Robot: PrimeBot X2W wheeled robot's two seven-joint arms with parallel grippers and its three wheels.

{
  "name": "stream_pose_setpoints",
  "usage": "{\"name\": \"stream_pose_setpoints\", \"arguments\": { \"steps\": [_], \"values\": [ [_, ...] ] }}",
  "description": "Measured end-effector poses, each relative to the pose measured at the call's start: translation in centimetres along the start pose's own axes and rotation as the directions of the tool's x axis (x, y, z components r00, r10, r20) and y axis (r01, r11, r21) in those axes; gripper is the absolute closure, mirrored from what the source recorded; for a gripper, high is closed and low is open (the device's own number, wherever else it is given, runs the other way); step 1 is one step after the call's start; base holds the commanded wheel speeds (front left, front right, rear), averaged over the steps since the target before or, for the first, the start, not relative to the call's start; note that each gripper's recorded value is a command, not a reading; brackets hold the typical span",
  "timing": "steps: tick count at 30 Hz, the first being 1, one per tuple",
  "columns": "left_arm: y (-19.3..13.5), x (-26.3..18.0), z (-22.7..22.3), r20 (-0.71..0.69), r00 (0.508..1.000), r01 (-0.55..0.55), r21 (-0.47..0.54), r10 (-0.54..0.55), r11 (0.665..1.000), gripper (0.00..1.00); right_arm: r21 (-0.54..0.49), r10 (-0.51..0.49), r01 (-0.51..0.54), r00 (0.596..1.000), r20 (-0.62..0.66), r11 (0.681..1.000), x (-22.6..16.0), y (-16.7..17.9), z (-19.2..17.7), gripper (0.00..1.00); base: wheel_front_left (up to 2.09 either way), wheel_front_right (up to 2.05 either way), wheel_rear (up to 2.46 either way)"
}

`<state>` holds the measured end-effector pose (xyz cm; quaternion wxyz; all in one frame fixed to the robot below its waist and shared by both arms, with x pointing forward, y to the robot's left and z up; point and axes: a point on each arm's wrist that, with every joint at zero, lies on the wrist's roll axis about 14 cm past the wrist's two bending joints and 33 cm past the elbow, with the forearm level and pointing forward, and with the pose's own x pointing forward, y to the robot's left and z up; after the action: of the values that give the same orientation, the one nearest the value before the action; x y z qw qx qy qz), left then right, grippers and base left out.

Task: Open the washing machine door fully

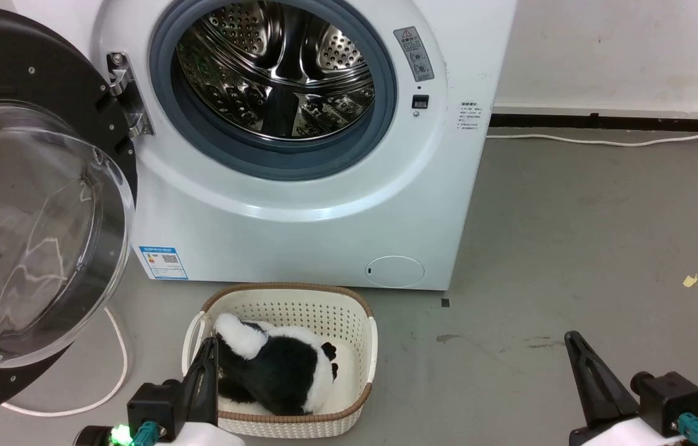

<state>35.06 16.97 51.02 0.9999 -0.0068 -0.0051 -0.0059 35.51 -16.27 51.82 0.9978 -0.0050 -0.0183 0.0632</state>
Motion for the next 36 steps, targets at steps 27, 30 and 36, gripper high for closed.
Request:
{"name": "stream_pose_setpoints", "arguments": {
  "steps": [27, 30, 36],
  "values": [
    [0.4, 0.9, 0.6, -0.008, 1.000, -0.004, 0.026, 0.005, 1.000, 1.00, -0.014, 0.001, -0.001, 1.000, -0.028, 1.000, 0.6, 0.0, 0.0, 1.00, 0.00, 0.00, 0.00],
    [0.2, 1.0, 0.6, -0.010, 1.000, -0.001, 0.023, 0.002, 1.000, 1.00, -0.017, 0.000, -0.001, 0.999, -0.037, 1.000, 0.6, 0.0, -0.1, 1.00, 0.00, 0.00, 0.00],
    [0.4, 1.2, 0.8, -0.012, 1.000, -0.005, 0.032, 0.006, 0.999, 1.00, -0.020, 0.000, -0.001, 0.999, -0.044, 1.000, 0.7, -0.1, -0.1, 1.00, 0.00, 0.00, 0.00]
  ]
}}
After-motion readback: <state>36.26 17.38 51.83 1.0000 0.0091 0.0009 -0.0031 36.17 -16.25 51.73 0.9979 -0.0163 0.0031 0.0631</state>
